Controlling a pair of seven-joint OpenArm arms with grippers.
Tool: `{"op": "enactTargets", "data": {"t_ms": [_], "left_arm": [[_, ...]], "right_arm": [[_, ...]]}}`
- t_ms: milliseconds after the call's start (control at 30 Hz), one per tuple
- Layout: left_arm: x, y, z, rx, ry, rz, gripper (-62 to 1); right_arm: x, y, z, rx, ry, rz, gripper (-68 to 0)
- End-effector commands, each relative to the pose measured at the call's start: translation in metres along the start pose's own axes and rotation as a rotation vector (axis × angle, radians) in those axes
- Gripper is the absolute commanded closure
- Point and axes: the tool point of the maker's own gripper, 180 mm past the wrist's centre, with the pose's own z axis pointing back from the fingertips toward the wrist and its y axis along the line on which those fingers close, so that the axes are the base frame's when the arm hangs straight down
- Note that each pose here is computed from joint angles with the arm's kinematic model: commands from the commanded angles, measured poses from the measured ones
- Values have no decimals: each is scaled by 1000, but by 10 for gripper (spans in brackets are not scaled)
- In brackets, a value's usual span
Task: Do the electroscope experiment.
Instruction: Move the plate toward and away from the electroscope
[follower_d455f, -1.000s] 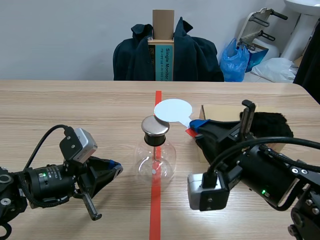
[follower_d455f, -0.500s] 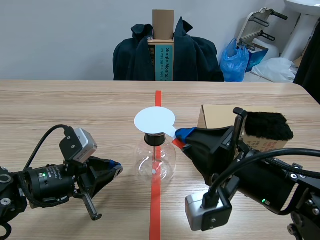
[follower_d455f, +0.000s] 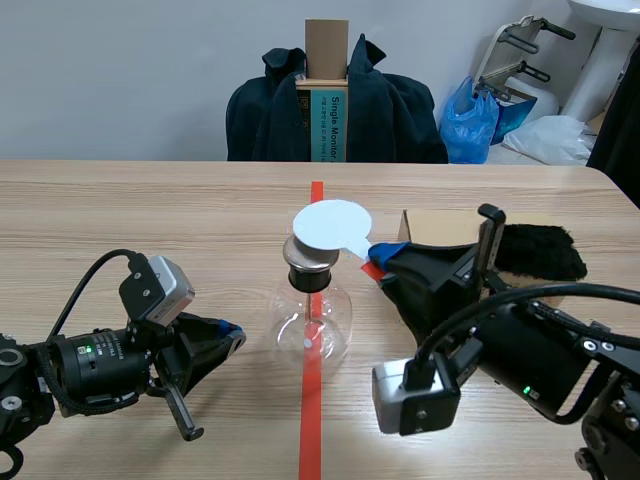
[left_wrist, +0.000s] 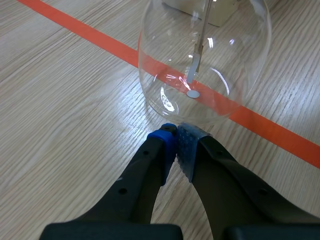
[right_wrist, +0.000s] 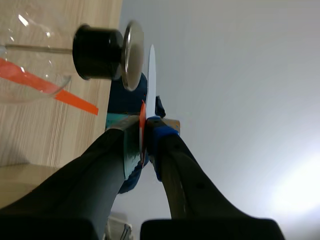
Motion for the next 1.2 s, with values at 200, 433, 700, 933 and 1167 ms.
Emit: {"op": "enactTargets", "data": {"t_ms": [200,433,700,933,1167], "left_arm": [[12,5,1,6,-37,-5,-27],[12,5,1,6,-37,-5,-27],[12,5,1,6,-37,-5,-27],[12,5,1,6,-37,-5,-27],[12,5,1,6,-37,-5,-27]], "right_arm": [[-46,-11,4,-30,231,19,-9],[-70,-10,11,-24,373,13,-8],[-58,-10,7,-24,300,14,-8],[-32,-9,1,-23,151,16,-8],[-6,-9,-1,-21,10,17,-8]]}}
